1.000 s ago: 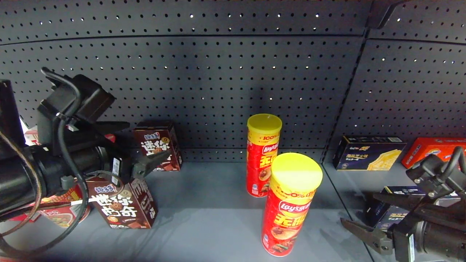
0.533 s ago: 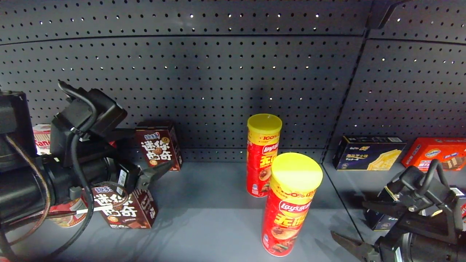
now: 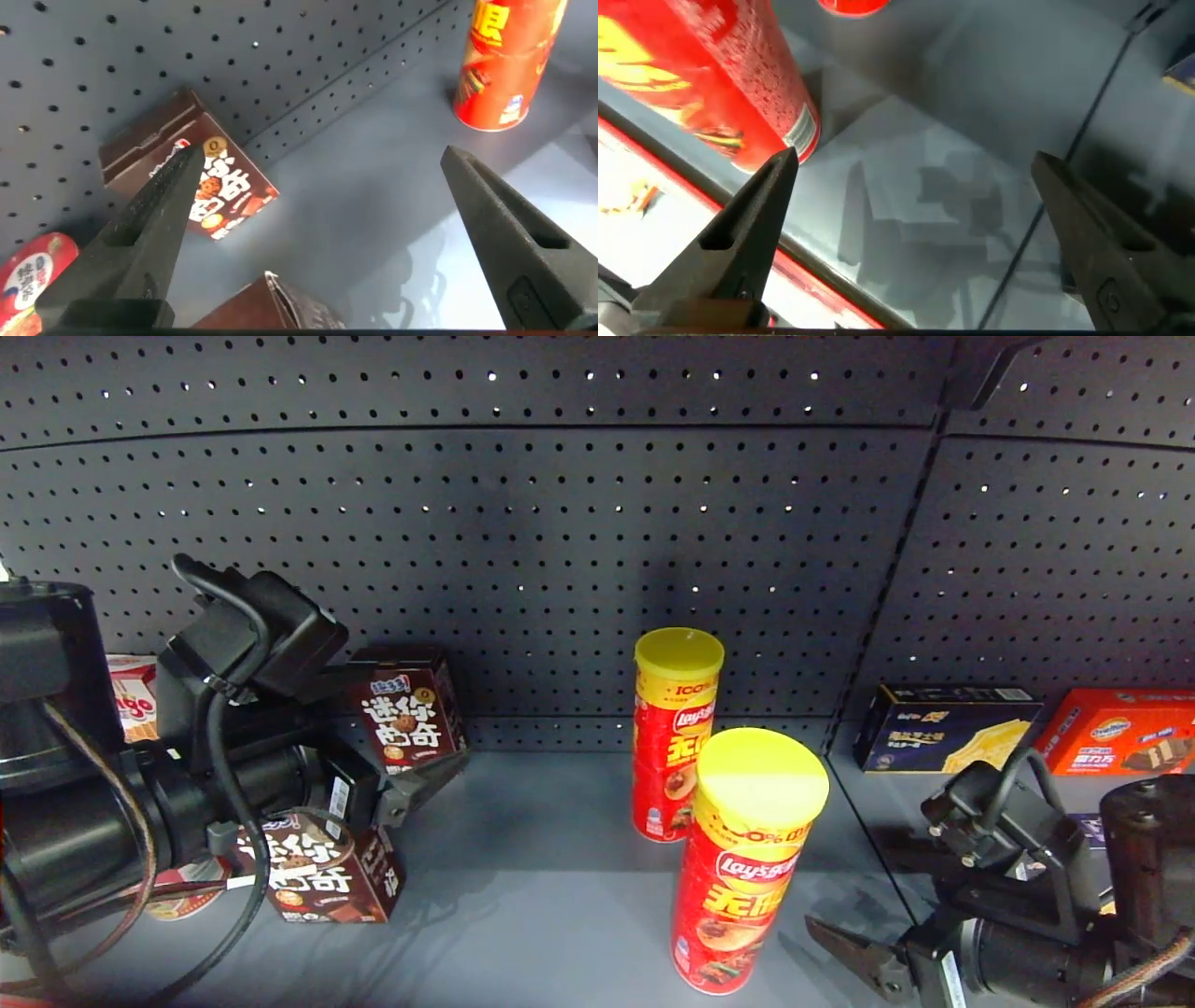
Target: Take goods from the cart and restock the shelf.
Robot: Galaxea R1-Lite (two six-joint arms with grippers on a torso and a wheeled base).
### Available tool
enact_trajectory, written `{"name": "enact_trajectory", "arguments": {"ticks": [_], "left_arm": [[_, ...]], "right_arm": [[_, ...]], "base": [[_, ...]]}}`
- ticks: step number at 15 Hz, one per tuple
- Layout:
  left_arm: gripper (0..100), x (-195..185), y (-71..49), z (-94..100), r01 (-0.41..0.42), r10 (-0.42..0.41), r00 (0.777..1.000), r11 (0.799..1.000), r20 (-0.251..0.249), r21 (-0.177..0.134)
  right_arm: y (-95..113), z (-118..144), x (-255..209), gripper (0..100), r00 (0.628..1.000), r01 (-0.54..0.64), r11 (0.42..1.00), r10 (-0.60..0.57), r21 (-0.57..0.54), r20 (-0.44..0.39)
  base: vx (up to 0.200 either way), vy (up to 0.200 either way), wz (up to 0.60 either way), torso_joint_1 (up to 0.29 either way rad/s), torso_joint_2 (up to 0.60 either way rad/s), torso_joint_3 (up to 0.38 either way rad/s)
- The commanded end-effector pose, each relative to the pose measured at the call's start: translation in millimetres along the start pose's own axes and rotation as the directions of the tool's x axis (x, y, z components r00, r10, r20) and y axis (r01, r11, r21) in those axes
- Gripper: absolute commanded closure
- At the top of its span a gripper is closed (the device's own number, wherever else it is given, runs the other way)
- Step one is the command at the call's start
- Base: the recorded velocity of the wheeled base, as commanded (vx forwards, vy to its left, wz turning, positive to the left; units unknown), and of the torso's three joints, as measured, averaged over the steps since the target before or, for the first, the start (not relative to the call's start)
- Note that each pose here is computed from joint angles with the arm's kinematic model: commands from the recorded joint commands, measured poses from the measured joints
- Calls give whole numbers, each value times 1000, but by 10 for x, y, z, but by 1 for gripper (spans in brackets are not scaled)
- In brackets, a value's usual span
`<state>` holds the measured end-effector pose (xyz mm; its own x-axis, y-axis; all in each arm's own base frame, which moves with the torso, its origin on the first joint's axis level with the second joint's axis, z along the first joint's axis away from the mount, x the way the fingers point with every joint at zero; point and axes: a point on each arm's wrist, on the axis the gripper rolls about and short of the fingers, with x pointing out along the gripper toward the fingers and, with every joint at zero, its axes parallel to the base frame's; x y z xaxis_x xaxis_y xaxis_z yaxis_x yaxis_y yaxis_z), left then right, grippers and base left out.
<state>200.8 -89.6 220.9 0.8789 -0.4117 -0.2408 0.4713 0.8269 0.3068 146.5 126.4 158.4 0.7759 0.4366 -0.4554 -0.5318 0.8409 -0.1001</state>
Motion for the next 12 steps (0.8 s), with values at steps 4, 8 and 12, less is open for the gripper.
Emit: {"name": "enact_trajectory", "arguments": {"ticks": [4,8,12], "left_arm": [[0,24,12,8,7,-7,1000,1000,3,-1],[0,12,16,22,3,-3,1000,1000,9,-1],[0,8,22,18,1,-1,1000,1000,8,-2]], "right_arm": [[21,85,211,0,1000,8,1000,-8,-1,-25],[17,116,303,0,999,16,1000,-16,1,-37],[21,105,306,0,999,15,1000,-15,-4,-41]], "base": [[0,0,0,0,0,0],[0,0,0,0,0,0],[0,0,0,0,0,0]]}}
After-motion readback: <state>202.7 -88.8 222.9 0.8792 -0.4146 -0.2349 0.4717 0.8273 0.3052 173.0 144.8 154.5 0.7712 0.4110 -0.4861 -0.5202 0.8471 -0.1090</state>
